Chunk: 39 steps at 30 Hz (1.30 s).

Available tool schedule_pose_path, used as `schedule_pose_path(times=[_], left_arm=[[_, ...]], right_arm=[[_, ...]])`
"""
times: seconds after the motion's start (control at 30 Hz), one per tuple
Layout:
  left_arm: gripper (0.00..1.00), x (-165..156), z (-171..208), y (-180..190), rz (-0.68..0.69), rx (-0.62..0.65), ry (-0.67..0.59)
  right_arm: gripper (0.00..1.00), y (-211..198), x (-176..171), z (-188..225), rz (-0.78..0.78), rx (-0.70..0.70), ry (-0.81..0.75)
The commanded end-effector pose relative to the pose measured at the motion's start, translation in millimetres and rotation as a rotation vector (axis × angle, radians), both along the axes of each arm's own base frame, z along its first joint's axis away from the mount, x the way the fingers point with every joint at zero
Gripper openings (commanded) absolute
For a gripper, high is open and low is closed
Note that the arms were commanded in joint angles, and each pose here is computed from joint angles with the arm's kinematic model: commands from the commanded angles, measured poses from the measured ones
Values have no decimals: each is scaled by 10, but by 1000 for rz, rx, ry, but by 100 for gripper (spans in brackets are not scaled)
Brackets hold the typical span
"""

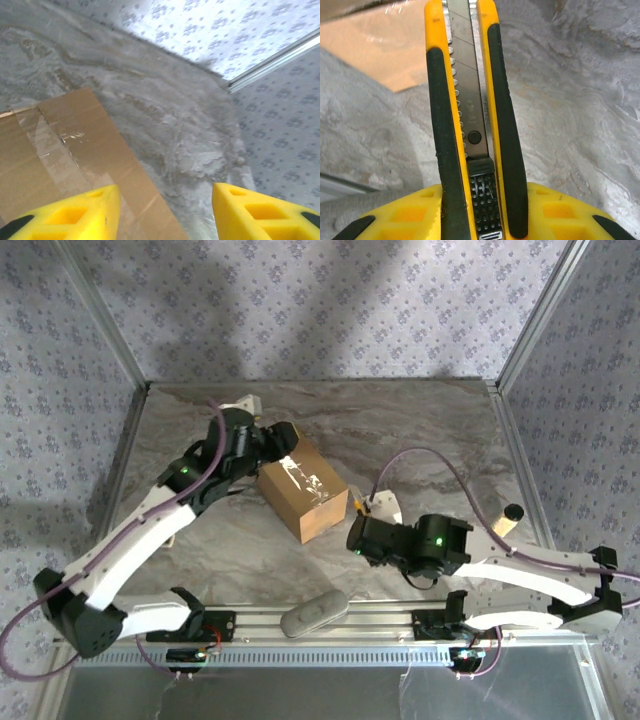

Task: Unpack the express box

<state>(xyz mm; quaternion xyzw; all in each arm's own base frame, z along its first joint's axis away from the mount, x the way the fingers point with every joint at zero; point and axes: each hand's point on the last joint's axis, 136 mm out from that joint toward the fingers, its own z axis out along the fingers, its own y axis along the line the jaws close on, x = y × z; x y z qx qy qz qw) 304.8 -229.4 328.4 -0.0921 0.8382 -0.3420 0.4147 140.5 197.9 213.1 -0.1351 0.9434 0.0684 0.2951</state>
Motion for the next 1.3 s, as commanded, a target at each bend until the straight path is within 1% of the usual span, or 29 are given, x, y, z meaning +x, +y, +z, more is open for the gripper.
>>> schedule_pose_path(times=[0.0,0.1,0.17,0.37,0.63,0.8,0.93,1.1,1.2,1.27], left_arm=[[56,-190,34,56,-25,-27,10],[60,-308,-29,144,-24,-33,20],[61,-388,-82,182,-33,-40,26],[61,-559,-198,298,-31,-47,59],[60,-711,-262,391,-37,-59,76],[60,-777,-233,304,-100,-71,83],[61,-717,-302,218,-118,-81,73],[61,-712,-187,-17,-221,-100,86],[62,-706,-190,-131,-255,-144,95],[62,-689,-224,-153,-252,-159,102]], right_arm=[[0,57,136,203,35,53,-54],[0,175,246,247,63,79,-61],[0,304,331,355,87,95,-75],[0,563,469,394,138,16,-73],[0,950,652,301,195,14,-56],[0,1086,732,272,183,42,-39],[0,1130,706,155,186,7,-49],[0,1129,665,181,163,33,-69],[0,1155,644,194,174,44,-68],[0,1162,644,204,183,40,-71]])
